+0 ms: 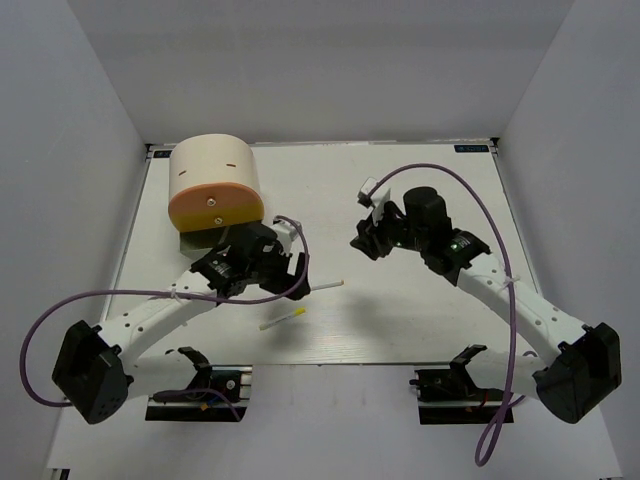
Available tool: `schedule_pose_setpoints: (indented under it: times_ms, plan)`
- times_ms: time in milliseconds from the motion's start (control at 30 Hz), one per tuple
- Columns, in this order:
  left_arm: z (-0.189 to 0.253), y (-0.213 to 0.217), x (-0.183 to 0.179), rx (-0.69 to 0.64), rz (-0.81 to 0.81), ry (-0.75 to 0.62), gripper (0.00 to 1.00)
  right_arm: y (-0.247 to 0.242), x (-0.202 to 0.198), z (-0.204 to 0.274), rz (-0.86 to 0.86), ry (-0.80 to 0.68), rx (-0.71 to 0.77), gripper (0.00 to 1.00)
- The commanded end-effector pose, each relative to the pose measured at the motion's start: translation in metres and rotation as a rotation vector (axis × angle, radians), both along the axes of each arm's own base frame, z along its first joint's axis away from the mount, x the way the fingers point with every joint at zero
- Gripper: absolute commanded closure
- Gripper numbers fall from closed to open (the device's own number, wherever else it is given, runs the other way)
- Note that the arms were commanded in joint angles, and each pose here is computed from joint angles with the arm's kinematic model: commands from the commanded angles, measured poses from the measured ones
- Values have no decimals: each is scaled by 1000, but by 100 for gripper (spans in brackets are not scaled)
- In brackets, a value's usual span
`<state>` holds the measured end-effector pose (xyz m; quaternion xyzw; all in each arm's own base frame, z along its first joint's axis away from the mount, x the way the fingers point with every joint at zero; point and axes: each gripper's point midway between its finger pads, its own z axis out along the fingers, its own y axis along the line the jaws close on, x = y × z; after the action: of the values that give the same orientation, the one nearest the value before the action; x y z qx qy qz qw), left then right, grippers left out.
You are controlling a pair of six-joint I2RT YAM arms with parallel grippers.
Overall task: Sort the stationery into containers
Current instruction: Pick up the pen from the center of the board.
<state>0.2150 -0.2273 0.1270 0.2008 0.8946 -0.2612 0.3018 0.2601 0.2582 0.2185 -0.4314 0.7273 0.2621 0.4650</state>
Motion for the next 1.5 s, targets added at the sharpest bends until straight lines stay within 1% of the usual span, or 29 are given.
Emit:
schedule_pose_setpoints:
  times_ms: [0,33,100,200,233,267,300,333,400,533,633,733,767,800,933,967,1033,1133,1267,1300,1333,1467]
  plan:
    - [-4,25,3,184,87,-48,1,-10,9,9,-48,-34,10,50]
    - [-8,23,0,216,88,-45,1,-13,13,9,-65,-34,9,42]
    - [-20,22,-7,268,83,-23,1,-13,15,8,-66,-34,8,40]
    - [-42,21,-10,403,90,-2,1,-18,17,7,-79,-22,10,40]
    - [-48,16,-15,440,65,0,1,-20,18,7,-82,-20,12,40]
    - [-59,13,-15,484,64,23,2,-20,19,5,-83,-16,12,40]
    - [-62,11,-13,509,62,17,4,-20,18,4,-81,-12,12,40]
    - [-65,5,-17,519,39,18,9,-22,20,4,-84,-12,15,40]
    - [-69,2,-17,535,30,17,14,-22,19,6,-83,-11,21,40]
    - [-65,0,-13,533,39,3,28,-24,18,5,-75,2,30,40]
    - [-62,1,-16,520,27,-1,33,-25,18,5,-75,8,32,40]
    - [-70,3,-25,522,3,35,39,-25,17,9,-73,4,43,40]
    - [-70,-1,-27,503,-9,44,39,-24,16,10,-69,2,45,40]
    - [-77,3,-29,525,-20,54,40,-24,15,9,-66,4,46,40]
    - [-85,4,-32,538,-28,72,40,-27,15,9,-72,9,51,40]
    - [-85,3,-33,533,-33,78,42,-26,14,10,-69,10,51,40]
    - [-85,1,-31,538,-41,75,42,-27,15,9,-70,14,53,40]
    - [-90,3,-32,556,-51,82,45,-27,14,9,-67,17,56,40]
    - [-99,4,-35,584,-61,112,47,-28,13,11,-62,13,60,40]
    - [-99,4,-34,588,-69,109,51,-28,14,12,-63,11,64,40]
    - [-104,4,-36,595,-76,124,52,-28,13,11,-60,15,64,40]
    - [-113,6,-40,619,-85,152,53,-28,13,12,-60,15,66,40]
